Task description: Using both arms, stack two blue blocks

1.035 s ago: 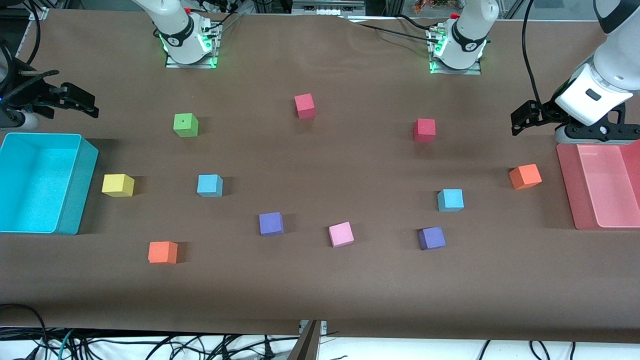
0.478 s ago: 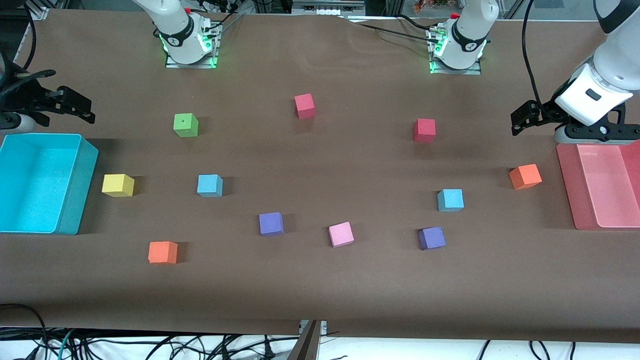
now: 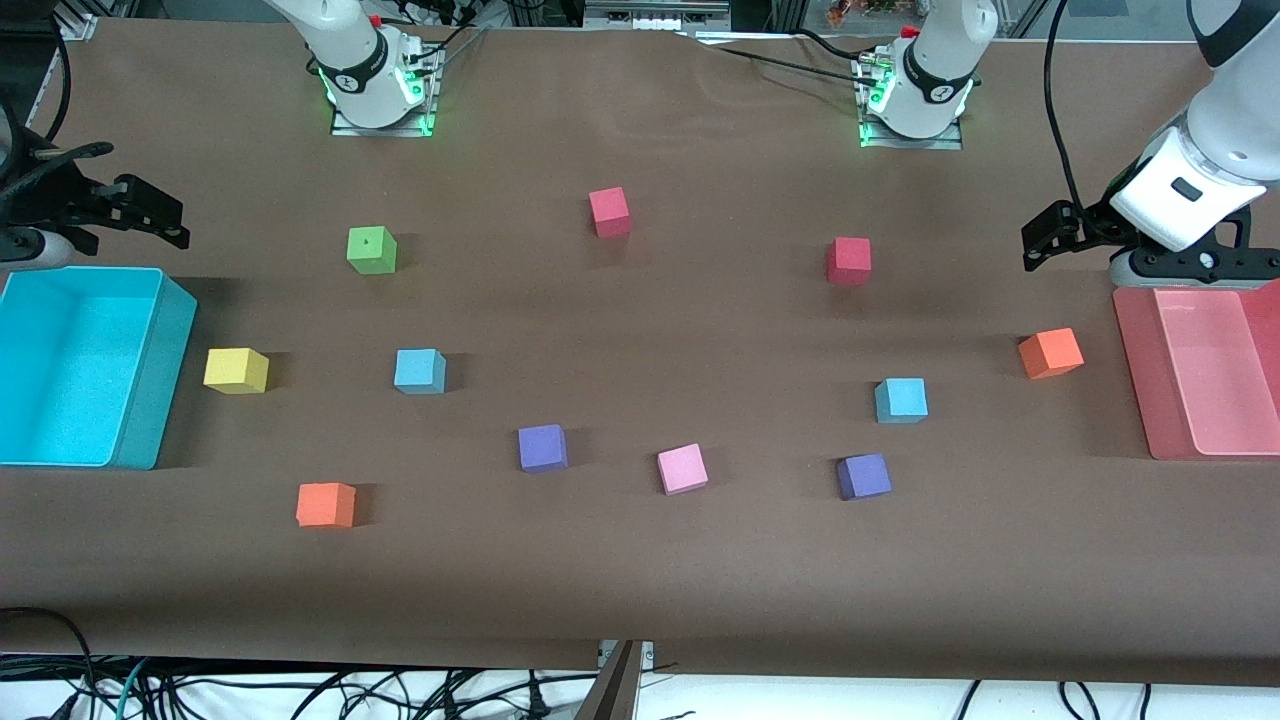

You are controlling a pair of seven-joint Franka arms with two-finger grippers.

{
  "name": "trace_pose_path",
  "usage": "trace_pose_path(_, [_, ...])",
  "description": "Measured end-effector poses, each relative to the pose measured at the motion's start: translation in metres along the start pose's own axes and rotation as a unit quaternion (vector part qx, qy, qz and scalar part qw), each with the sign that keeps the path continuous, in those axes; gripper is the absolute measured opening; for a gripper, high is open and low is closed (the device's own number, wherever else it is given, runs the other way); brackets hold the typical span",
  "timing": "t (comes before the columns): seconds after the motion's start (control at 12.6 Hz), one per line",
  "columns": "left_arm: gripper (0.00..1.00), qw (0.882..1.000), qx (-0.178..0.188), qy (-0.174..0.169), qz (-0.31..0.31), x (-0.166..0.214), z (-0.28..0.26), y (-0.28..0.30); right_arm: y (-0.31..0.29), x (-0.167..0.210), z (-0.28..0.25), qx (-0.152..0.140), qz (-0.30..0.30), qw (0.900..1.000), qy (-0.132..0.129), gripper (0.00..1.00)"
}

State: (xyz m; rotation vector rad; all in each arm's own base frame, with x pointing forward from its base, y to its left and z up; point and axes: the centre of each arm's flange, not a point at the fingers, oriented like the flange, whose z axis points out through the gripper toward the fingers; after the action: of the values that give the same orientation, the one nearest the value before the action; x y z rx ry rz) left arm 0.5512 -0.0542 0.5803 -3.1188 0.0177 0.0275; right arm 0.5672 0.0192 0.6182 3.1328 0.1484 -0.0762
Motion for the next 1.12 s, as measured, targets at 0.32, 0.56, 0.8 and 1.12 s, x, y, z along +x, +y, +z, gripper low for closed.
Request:
trace_pose_path(0.32, [1.00,1.000,0.000,0.000,0.000,0.0000,0.0000,0.0004,0.0007,0.0020,0.0017,-0.004,-0.001,1.000,0.001,1.00])
trace_pose_path(0.56, [1.00,1.000,0.000,0.000,0.001,-0.0001,0.0000,0.0007,0.0004,0.0035,0.0044,-0.005,-0.002,1.000,-0.001,1.00])
trace_pose_path(0.8, [1.00,1.000,0.000,0.000,0.001,-0.0001,0.0000,0.0013,-0.0001,0.0037,0.0046,-0.005,-0.003,1.000,-0.002,1.00])
trace_pose_path(1.12, [1.00,1.000,0.000,0.000,0.001,-0.0001,-0.0001,0.0016,-0.0045,0.0040,0.0055,-0.004,-0.007,1.000,-0.002,1.00])
